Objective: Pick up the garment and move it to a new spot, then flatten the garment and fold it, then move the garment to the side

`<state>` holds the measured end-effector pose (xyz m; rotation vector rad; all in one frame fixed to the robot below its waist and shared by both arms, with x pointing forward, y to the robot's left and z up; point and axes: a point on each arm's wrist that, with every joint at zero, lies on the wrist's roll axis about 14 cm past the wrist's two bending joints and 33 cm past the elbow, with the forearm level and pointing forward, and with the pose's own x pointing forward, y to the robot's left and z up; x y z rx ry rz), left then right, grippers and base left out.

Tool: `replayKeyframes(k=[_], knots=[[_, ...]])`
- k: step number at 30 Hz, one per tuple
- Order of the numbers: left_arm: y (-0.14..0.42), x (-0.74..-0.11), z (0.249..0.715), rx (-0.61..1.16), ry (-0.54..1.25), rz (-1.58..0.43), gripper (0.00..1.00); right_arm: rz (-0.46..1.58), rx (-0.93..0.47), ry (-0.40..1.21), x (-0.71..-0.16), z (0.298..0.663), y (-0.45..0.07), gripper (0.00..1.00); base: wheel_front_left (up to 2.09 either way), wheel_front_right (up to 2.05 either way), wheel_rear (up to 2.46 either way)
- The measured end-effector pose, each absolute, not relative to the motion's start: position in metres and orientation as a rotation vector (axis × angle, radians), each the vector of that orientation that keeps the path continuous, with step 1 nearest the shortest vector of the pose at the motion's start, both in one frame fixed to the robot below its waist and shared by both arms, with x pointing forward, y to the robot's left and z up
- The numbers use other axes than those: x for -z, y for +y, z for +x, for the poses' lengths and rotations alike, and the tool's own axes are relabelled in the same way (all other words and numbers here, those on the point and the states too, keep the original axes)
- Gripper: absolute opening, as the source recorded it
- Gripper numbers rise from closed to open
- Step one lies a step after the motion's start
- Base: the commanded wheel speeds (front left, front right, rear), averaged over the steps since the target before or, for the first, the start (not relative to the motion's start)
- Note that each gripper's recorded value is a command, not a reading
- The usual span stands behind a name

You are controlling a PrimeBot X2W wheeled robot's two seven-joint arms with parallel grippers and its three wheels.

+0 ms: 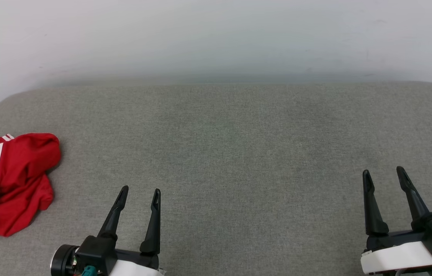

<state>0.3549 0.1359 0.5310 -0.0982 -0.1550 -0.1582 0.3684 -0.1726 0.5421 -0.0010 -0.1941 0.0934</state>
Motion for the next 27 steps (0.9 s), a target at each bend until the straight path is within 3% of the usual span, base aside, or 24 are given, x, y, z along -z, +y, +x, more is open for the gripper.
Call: replayKeyframes(k=[13, 27], knots=[[0.145, -0.532, 0.354, 0.128, -0.16, -0.111, 1.0, 0.007, -0.136, -0.185, -0.538, 0.373, -0.158, 1.0, 0.0, 0.0, 0.0], [0.203, -0.536, 0.33, -0.076, -0.174, -0.071, 1.0, 0.022, -0.333, -0.173, -0.533, 0.394, -0.092, 1.0, 0.0, 0.0, 0.0]])
